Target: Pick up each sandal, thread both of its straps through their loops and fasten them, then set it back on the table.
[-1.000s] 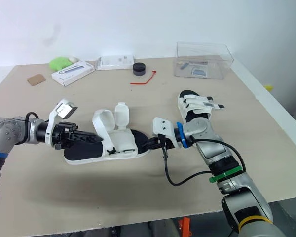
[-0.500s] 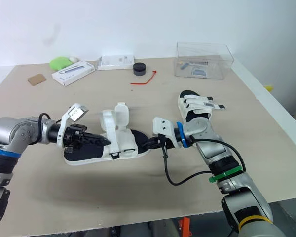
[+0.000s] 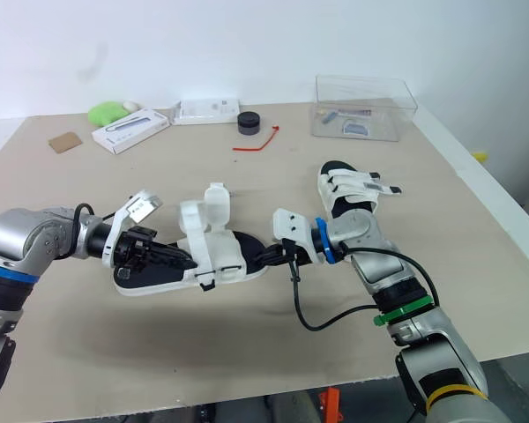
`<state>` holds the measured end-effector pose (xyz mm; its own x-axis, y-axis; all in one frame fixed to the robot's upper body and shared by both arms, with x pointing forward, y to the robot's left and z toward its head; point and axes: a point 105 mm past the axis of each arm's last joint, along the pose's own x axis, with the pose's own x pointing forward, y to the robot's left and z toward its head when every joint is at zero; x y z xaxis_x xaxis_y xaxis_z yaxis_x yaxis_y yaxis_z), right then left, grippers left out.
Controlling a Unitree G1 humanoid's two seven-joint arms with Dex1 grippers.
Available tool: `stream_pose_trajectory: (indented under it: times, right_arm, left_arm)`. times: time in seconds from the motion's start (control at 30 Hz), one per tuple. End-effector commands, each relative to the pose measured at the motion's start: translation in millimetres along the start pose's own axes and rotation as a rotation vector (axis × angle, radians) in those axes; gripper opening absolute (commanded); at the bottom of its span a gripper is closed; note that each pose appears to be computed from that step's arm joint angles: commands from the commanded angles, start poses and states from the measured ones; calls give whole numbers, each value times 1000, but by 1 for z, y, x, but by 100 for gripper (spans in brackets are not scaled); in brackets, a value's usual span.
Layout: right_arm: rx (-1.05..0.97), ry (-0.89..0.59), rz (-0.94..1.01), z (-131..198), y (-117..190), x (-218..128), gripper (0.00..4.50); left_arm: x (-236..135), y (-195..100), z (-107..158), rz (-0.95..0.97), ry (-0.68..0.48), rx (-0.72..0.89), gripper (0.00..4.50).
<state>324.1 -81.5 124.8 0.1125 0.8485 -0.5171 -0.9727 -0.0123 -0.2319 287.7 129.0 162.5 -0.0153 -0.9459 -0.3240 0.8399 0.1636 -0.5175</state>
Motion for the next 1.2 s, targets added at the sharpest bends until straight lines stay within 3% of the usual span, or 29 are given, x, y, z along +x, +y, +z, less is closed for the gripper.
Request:
stream_pose_trajectory:
  times: [0.03, 0.4, 0.5, 0.6, 0.9, 1.2]
  right_arm:
    - [-22, -1, -25, 5, -6, -7, 0]
    - [-24, 2, -28, 4, -8, -7, 0]
    - [-25, 3, -28, 4, -7, -7, 0]
    - [-25, 3, -26, 4, -7, -7, 0]
    - [-26, 2, -20, 4, -6, -6, 0]
    - [-33, -1, -12, 4, -7, -4, 0]
  left_arm:
    - [-5, -6, 17, 10, -50, 101, 228]
    - [-4, -8, 56, 34, -230, 145, 228]
    - [0, -6, 53, 34, -235, 133, 146]
    - [4, -5, 40, 36, -199, 126, 8]
    - [15, -15, 2, 21, -128, 106, 2]
    - [16, -21, 7, 20, -158, 88, 2]
